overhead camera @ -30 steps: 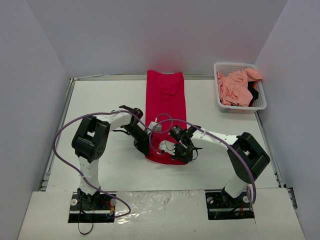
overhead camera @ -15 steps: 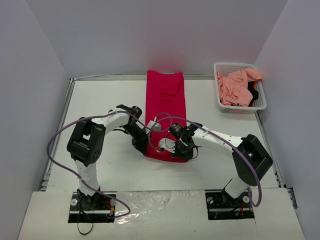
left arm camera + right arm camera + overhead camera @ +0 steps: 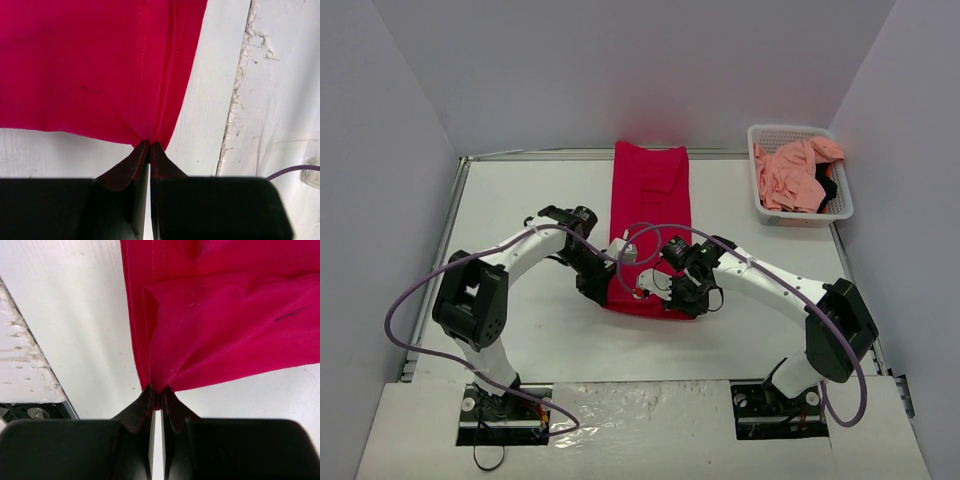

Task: Fold and stack the t-shirts
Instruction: Grab the bottom of the folded rectangular tshirt with both arms, then fold the folded rectangular tshirt in 1/3 of the way

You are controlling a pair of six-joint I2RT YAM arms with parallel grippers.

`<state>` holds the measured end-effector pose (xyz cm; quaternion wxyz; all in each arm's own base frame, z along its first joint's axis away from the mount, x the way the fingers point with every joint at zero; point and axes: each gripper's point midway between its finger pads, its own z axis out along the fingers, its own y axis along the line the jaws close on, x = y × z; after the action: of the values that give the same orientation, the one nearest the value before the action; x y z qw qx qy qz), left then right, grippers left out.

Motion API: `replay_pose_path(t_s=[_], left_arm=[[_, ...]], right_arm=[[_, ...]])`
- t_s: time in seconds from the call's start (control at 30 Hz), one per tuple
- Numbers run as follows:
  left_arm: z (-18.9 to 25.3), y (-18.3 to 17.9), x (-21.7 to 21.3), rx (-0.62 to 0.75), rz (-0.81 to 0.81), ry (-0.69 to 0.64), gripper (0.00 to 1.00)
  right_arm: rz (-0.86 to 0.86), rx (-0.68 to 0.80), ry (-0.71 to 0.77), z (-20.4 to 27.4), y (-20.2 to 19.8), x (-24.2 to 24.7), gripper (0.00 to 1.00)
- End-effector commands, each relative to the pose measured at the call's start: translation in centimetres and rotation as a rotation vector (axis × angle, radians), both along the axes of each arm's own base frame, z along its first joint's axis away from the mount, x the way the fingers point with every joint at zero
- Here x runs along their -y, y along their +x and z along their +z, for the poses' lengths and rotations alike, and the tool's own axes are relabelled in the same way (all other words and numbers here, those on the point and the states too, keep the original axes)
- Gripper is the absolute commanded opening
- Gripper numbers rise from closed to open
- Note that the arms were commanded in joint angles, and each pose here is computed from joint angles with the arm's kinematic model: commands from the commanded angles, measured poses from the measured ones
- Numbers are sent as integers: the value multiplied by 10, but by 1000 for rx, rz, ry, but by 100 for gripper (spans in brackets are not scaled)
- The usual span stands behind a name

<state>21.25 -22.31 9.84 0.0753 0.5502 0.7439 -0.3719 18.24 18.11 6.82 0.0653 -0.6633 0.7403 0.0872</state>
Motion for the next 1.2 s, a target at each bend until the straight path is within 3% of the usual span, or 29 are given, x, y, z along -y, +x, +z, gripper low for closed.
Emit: replay_pose_path(t_s=[0.0,0.3,0.5,1.17], left_arm=[[22,-23,-9,25,-66,-11,2],[53,-58,-3,58,-191,-72,2],[53,-62,-3,26,-207,-67,2],[66,17,6,213,-68,-5,2]], right_arm=[[15,-66,-5,21,-22,10,0],[58,-125,69,37,-40,8,0],[64,-104,72,44,-36,8,0],[-57,102,100,76,53,11,0]])
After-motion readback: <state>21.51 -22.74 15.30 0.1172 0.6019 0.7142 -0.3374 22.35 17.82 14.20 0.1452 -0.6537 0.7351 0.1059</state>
